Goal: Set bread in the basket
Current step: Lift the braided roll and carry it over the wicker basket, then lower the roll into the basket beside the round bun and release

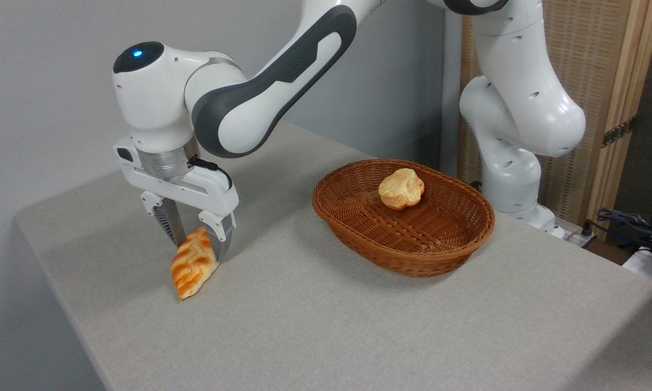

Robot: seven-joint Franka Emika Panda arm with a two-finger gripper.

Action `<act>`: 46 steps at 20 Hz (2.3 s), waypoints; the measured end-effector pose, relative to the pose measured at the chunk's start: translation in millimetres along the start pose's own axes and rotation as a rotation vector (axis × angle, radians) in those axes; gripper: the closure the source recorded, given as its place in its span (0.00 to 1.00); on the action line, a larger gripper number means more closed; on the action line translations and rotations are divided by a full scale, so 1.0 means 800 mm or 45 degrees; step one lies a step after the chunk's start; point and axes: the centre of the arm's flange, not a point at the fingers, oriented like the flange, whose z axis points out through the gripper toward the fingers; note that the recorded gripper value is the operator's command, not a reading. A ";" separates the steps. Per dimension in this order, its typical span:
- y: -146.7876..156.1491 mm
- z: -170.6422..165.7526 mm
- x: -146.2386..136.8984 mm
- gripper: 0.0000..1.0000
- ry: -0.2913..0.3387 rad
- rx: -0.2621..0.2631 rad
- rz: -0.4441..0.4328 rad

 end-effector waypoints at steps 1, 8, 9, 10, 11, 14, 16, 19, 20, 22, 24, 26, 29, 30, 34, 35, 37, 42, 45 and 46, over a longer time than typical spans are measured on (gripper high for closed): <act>0.000 0.000 0.000 0.63 0.000 0.000 0.001; 0.001 0.000 0.000 0.63 -0.003 0.001 0.007; 0.001 -0.001 -0.001 0.63 -0.009 0.001 0.018; 0.001 -0.003 -0.003 0.62 -0.022 0.000 0.033; 0.000 -0.007 -0.007 0.61 -0.049 0.002 0.055; -0.007 -0.042 -0.024 0.61 -0.108 0.034 0.140; -0.018 -0.074 -0.039 0.61 -0.124 0.049 0.182; -0.027 -0.118 -0.066 0.59 -0.162 0.050 0.255; -0.029 -0.128 -0.075 0.57 -0.187 0.044 0.285; -0.035 -0.145 -0.095 0.57 -0.247 0.022 0.372; -0.046 -0.162 -0.116 0.55 -0.292 -0.004 0.467; -0.064 -0.177 -0.139 0.53 -0.311 -0.031 0.553; -0.095 -0.196 -0.188 0.51 -0.303 -0.074 0.672; -0.102 -0.200 -0.205 0.51 -0.299 -0.091 0.712; -0.107 -0.185 -0.263 0.35 -0.323 -0.161 0.842; -0.105 -0.176 -0.272 0.26 -0.341 -0.182 0.871; -0.101 -0.158 -0.285 0.13 -0.390 -0.233 0.926; -0.097 -0.124 -0.309 0.00 -0.522 -0.366 1.022; -0.097 -0.121 -0.313 0.00 -0.541 -0.382 1.046; -0.097 -0.121 -0.313 0.00 -0.542 -0.382 1.047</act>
